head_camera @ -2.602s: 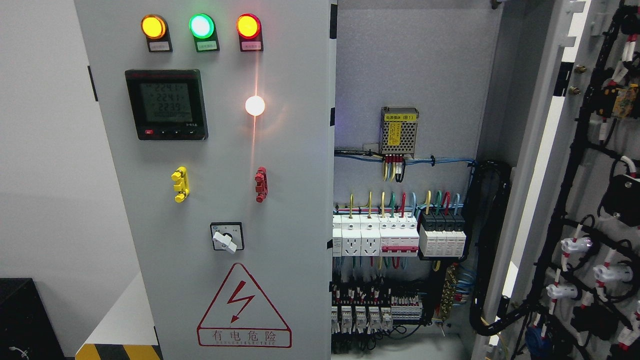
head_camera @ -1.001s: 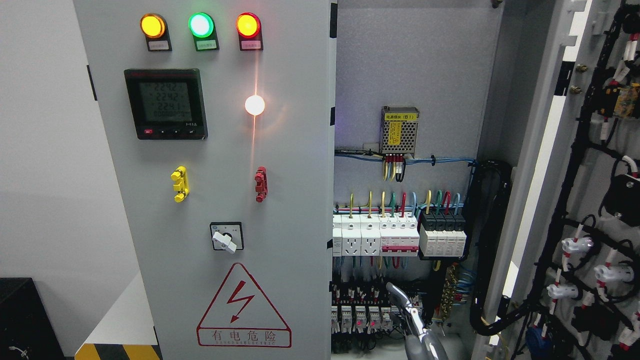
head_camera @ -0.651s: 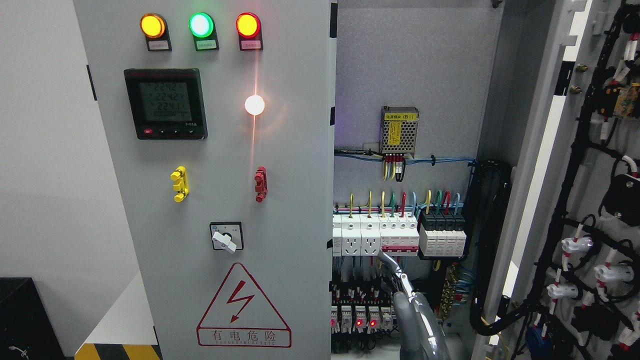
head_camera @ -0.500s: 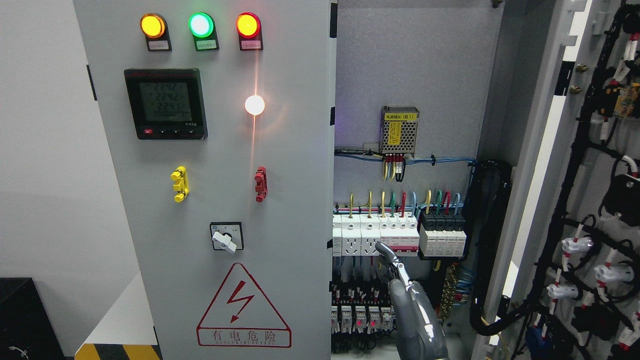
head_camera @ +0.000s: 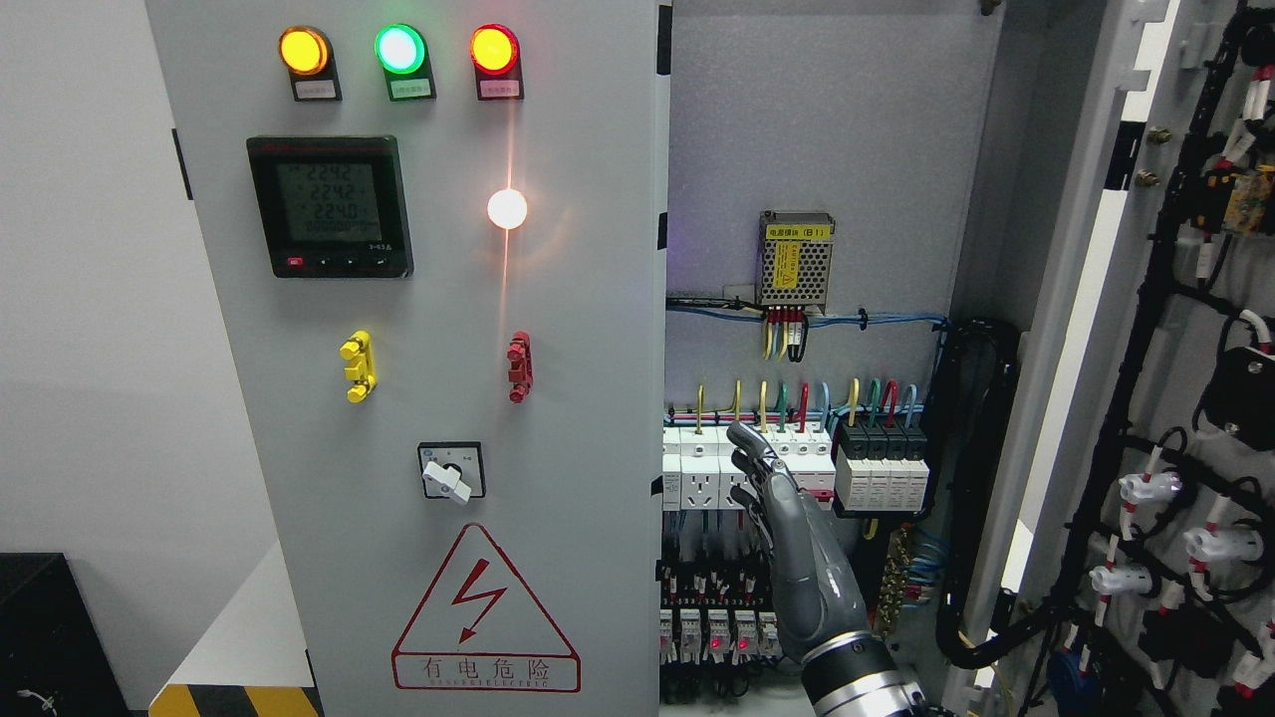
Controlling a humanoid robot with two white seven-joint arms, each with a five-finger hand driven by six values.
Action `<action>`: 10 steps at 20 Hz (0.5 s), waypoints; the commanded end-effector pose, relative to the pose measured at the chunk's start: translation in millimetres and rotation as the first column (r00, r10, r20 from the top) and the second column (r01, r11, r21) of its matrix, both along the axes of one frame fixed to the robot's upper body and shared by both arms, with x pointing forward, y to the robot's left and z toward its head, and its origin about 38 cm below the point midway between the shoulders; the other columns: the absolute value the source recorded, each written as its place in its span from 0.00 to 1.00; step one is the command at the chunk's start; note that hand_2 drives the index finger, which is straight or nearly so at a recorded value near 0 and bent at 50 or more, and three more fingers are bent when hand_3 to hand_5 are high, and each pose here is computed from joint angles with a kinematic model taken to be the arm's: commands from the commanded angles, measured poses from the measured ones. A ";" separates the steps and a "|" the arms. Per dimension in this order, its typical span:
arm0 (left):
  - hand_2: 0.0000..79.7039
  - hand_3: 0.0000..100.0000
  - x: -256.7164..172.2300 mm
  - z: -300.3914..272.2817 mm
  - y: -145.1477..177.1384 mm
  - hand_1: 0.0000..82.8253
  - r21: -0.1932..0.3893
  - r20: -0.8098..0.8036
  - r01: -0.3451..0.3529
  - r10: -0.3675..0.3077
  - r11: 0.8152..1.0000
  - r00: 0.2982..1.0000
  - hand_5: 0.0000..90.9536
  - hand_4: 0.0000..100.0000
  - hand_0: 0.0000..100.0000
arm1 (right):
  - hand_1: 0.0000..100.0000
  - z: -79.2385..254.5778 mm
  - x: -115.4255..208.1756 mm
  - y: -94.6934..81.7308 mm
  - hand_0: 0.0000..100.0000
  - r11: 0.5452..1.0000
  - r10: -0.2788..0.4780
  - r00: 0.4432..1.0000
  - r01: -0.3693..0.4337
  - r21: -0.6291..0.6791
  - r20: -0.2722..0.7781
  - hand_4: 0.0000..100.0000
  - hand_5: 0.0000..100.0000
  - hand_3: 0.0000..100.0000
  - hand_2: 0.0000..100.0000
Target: Open door with both hands
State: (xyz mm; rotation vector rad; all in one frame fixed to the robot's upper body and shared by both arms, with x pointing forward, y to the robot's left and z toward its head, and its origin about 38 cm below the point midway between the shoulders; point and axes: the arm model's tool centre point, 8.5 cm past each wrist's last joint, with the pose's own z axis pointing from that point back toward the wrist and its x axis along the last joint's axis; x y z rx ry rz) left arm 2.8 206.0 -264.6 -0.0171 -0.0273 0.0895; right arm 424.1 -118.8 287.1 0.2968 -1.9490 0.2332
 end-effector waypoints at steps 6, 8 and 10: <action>0.00 0.00 -12.4 0.1 0.6 0.00 0.002 -0.021 -0.001 0.001 1.000 1.000 0.00 0.00 0.00 | 0.00 5.5 40.5 1.2 0.00 1.000 -0.003 0.998 0.002 -0.021 -0.064 0.00 0.00 0.00 0.00; 0.00 0.00 -12.4 0.1 0.6 0.00 0.002 -0.021 -0.002 0.002 1.000 1.000 0.00 0.00 0.00 | 0.00 8.8 43.6 2.2 0.00 1.000 0.001 0.998 -0.002 -0.025 -0.060 0.00 0.00 0.00 0.00; 0.00 0.00 -12.4 0.1 0.6 0.00 0.002 -0.021 -0.002 0.002 1.000 1.000 0.00 0.00 0.00 | 0.00 14.0 47.4 2.9 0.00 1.000 0.010 0.998 -0.011 -0.016 -0.058 0.00 0.00 0.00 0.00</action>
